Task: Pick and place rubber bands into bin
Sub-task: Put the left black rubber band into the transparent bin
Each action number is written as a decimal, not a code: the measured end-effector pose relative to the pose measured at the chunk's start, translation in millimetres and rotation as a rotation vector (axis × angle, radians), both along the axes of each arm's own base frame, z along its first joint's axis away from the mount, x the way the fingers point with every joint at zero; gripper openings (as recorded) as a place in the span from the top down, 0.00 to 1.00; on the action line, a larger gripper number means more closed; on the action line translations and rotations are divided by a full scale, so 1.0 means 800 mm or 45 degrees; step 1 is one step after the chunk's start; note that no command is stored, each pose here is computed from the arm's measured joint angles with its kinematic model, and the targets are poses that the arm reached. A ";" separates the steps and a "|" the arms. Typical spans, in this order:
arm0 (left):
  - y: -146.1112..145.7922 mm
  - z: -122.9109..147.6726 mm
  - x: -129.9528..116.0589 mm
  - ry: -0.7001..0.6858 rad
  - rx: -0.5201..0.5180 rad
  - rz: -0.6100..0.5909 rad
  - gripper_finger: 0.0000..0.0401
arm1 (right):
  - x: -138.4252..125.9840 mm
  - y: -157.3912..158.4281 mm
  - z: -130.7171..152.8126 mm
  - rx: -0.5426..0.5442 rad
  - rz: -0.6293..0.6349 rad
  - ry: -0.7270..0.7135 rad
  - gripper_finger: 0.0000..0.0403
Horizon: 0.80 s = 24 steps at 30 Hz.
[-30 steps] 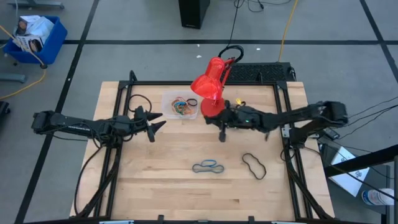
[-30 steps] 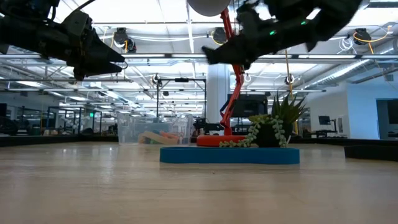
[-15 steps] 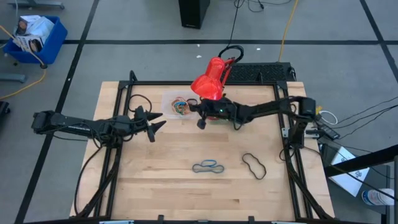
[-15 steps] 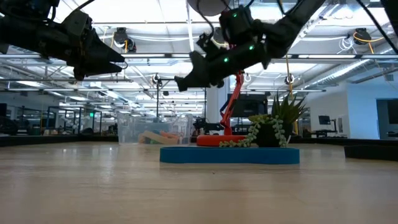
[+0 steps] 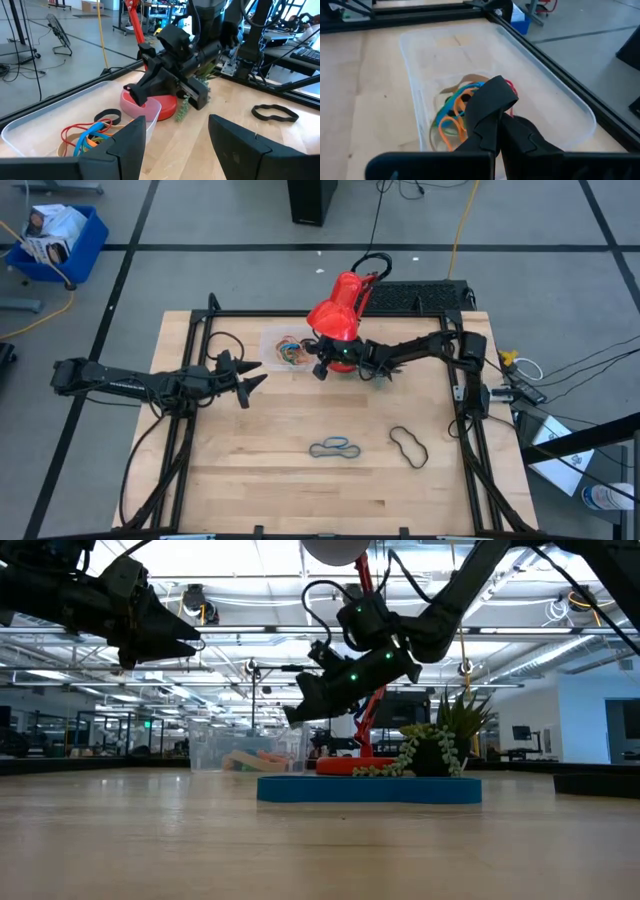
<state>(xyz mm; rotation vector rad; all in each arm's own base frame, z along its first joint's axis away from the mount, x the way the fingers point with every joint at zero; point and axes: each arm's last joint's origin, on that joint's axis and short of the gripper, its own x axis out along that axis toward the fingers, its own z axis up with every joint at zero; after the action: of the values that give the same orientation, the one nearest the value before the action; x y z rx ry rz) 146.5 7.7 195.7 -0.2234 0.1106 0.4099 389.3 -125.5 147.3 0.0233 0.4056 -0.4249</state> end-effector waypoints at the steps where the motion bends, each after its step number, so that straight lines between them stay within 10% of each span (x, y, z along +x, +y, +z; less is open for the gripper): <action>1: 0.000 0.000 0.000 0.000 0.000 0.000 0.44 | 0.000 0.000 0.001 -0.001 -0.001 -0.003 0.99; 24: 0.000 0.000 0.000 0.000 0.000 0.000 0.44 | 0.001 0.000 0.004 -0.010 -0.003 -0.032 0.85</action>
<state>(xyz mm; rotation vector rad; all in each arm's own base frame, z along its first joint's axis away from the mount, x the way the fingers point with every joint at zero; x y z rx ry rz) 146.5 7.7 195.6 -0.2237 0.1109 0.4099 390.0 -125.7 150.3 0.0211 0.3795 -0.4280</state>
